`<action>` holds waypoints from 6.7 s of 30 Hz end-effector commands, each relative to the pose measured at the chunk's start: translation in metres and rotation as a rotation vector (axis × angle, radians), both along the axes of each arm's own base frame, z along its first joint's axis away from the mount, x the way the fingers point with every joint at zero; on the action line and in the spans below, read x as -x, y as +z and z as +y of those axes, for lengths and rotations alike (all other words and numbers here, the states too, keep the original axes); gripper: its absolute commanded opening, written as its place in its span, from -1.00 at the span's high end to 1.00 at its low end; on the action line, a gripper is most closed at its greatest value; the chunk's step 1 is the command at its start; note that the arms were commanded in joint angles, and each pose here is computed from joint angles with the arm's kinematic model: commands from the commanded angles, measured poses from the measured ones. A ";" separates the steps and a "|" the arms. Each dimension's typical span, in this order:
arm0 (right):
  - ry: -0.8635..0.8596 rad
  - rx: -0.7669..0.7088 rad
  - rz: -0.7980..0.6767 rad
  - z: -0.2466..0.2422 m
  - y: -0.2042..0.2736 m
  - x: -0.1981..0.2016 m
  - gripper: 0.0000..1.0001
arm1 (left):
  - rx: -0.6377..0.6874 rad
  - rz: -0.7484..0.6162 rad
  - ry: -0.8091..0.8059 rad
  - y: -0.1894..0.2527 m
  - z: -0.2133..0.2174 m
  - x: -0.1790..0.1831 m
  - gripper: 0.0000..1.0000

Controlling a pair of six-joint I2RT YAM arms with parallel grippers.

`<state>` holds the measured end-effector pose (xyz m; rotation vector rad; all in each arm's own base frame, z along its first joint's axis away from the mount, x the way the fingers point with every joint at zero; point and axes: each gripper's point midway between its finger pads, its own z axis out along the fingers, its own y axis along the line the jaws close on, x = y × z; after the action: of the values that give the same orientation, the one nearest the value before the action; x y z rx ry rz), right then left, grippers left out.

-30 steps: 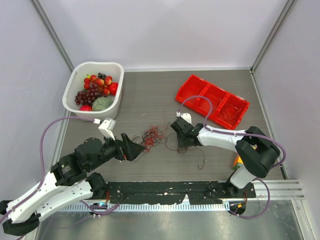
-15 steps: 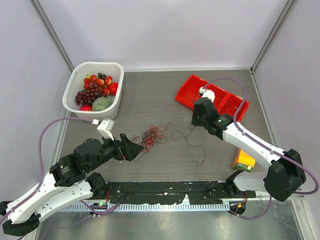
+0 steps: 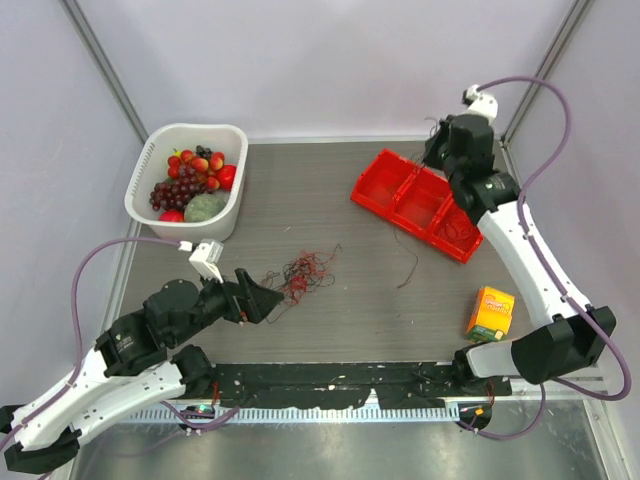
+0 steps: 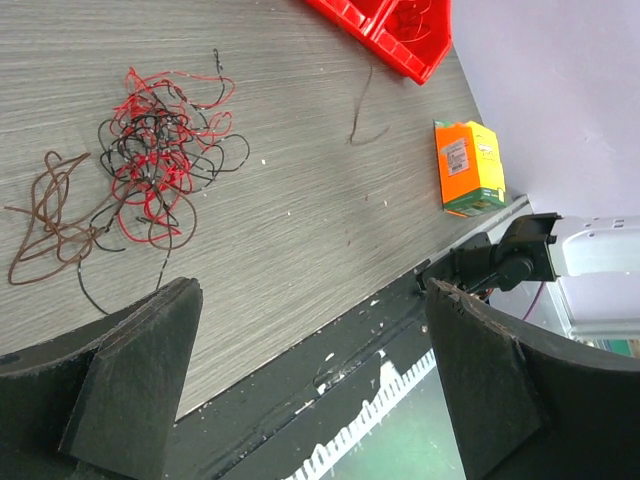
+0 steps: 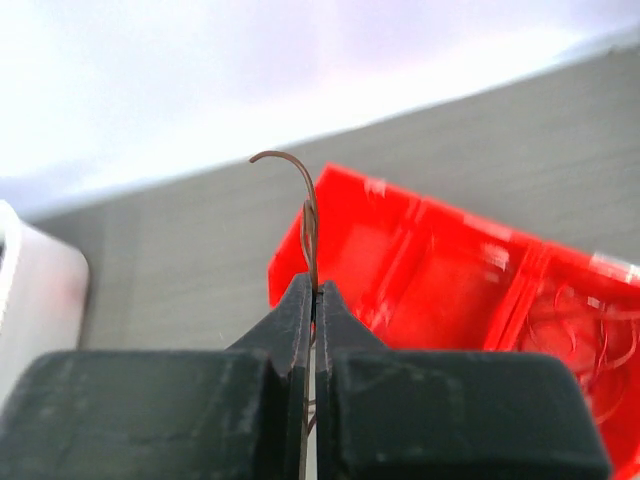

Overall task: Untangle the cables
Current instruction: Pick up the cable at the center of the board, then place the cable in the bin, then untie the cable.

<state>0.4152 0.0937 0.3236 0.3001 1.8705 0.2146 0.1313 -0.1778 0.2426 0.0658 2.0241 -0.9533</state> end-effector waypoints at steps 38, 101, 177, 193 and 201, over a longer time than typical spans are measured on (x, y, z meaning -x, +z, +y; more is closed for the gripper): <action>-0.095 -0.176 -0.675 -0.087 0.316 -0.033 0.99 | -0.018 -0.025 0.003 0.021 -0.009 -0.010 -0.96; -0.315 0.090 -0.104 -0.124 0.009 -0.112 0.98 | 0.091 0.086 -0.008 0.015 -0.003 0.012 -0.95; 0.961 -0.426 0.370 0.271 -0.171 0.186 -0.04 | -0.107 0.476 0.583 -0.161 0.057 -0.073 -0.43; 1.012 -0.435 0.374 0.292 -0.186 0.198 -0.22 | -0.109 0.452 0.498 -0.172 0.040 -0.101 0.37; 0.835 -0.307 0.451 0.297 -0.233 0.167 -0.32 | -0.050 0.319 0.423 -0.124 0.040 -0.091 1.00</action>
<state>0.2175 0.3828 0.0928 -0.3453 2.3323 1.2255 0.2149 -0.1310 0.0683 -0.5880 2.3651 -0.5551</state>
